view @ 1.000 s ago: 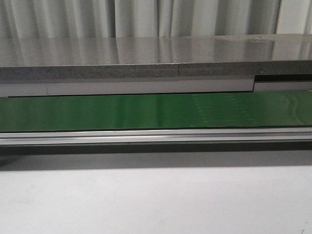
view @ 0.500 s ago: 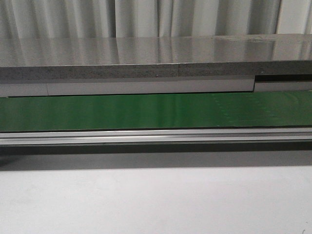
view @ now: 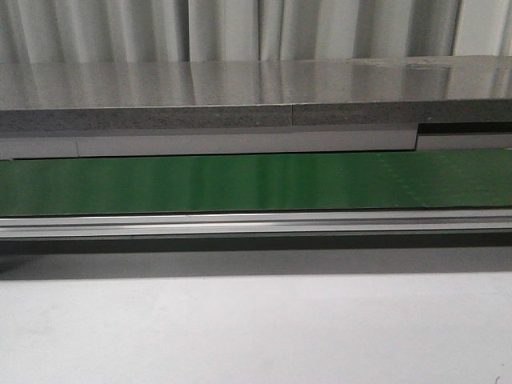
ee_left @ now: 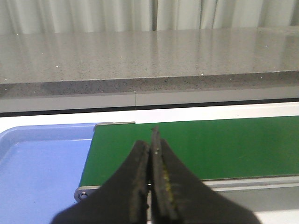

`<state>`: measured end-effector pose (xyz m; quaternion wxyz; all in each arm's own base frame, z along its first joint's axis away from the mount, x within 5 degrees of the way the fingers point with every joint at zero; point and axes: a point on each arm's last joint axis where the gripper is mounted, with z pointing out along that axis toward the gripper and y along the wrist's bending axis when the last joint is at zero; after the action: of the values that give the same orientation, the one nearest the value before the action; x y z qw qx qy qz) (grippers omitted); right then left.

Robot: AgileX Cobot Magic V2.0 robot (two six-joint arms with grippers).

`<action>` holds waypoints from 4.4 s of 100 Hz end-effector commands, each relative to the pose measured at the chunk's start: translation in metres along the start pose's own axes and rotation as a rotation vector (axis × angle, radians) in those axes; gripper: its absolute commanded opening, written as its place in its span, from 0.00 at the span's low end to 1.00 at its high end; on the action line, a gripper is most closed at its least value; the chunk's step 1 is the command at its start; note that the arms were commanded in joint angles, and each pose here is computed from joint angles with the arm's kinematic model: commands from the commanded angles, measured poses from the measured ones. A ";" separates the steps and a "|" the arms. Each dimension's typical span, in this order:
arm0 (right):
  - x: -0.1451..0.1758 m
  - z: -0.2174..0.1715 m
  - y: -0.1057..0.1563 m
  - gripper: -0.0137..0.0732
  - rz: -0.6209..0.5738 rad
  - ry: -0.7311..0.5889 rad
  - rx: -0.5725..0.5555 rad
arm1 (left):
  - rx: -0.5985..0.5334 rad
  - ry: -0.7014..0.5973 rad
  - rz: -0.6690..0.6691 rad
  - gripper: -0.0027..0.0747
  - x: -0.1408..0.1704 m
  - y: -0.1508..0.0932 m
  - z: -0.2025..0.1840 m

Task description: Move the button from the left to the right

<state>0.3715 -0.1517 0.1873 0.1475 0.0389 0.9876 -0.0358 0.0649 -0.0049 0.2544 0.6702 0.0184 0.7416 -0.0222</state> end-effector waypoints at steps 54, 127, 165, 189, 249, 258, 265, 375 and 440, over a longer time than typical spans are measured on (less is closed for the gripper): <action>-0.021 -0.083 0.005 0.71 0.049 -0.300 0.039 | -0.006 -0.096 -0.009 0.01 -0.016 0.001 -0.001; 0.087 -0.262 0.109 0.71 -0.093 -0.960 -0.058 | -0.006 -0.096 -0.009 0.01 -0.016 0.001 -0.001; 0.217 -0.244 0.116 0.71 -0.031 -1.131 -0.091 | -0.006 -0.096 -0.009 0.01 -0.016 0.001 -0.001; 0.271 -0.221 0.119 0.59 -0.033 -1.218 -0.090 | -0.006 -0.096 -0.009 0.01 -0.016 0.001 -0.001; 0.286 -0.210 0.121 0.08 -0.043 -1.211 -0.099 | -0.006 -0.096 -0.009 0.01 -0.016 0.001 -0.001; 0.286 -0.210 0.121 0.08 -0.043 -1.211 -0.099 | -0.006 -0.096 -0.009 0.01 -0.016 0.001 -0.001; 0.286 -0.210 0.121 0.08 -0.043 -1.211 -0.099 | -0.006 -0.096 -0.009 0.01 -0.016 0.001 -0.001; 0.291 -0.137 0.128 0.08 -0.007 -1.228 -0.231 | -0.006 -0.096 -0.009 0.01 -0.016 0.001 -0.001; 0.308 -0.121 0.127 0.08 0.026 -1.300 -0.262 | -0.006 -0.095 -0.009 0.01 -0.016 0.001 -0.002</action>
<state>0.0563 0.0052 0.1912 0.6772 0.0024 0.7329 0.0653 0.0648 -0.0049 0.2544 0.6704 0.0184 0.7414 -0.0222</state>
